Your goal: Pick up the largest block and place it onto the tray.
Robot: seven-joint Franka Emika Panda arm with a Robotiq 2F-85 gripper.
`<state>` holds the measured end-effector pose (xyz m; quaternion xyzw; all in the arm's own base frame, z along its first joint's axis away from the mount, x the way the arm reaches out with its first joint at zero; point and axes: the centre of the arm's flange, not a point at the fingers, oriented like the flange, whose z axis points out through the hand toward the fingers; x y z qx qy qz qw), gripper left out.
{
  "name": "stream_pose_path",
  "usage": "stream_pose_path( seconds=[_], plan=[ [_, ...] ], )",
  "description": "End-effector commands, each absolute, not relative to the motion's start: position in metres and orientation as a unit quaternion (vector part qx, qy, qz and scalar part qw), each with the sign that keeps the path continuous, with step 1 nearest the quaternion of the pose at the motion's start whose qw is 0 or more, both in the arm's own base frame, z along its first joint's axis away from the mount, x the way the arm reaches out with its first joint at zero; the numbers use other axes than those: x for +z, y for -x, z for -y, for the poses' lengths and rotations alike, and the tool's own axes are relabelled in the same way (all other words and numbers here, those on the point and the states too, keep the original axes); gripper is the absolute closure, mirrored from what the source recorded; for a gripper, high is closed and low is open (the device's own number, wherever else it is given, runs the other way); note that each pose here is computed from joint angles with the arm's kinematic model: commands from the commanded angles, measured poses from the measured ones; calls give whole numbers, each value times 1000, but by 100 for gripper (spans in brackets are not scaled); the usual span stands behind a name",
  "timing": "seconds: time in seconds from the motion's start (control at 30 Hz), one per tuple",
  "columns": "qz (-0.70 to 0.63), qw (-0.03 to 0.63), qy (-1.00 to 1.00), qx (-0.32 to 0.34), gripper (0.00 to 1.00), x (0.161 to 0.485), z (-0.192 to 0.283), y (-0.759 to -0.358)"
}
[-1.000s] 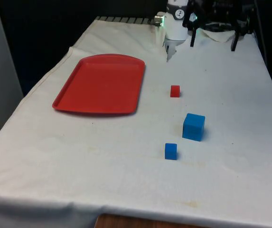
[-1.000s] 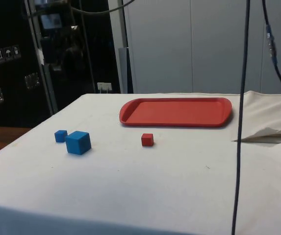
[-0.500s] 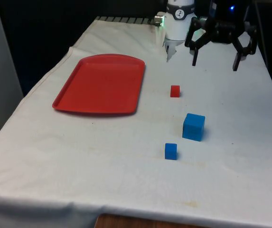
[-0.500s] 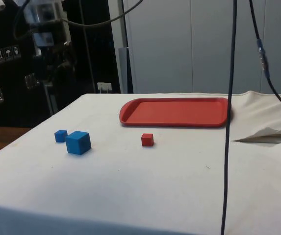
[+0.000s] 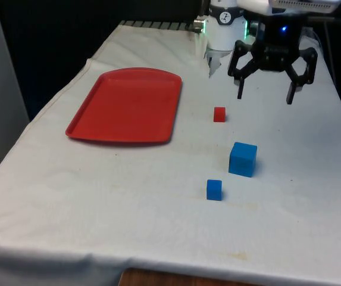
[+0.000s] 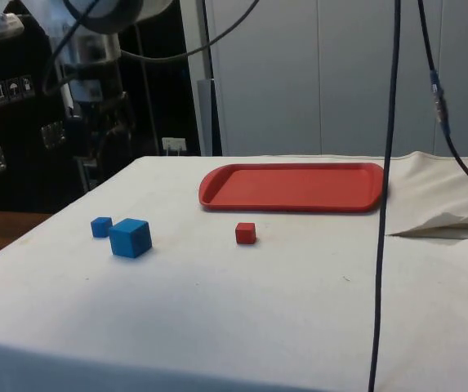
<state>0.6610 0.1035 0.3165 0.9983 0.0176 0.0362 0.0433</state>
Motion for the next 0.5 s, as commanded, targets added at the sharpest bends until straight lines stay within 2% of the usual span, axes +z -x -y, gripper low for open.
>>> stream_pose_path(
  seconds=[0.0,0.27,0.3,0.47],
  plan=[
    [-19,38,-998,43,0,313,-104,-661],
    [-19,41,-998,48,0,283,-103,-662],
    [-19,47,-998,46,0,288,-103,-660],
    [-16,41,-998,48,0,261,-104,-666]
  ],
)
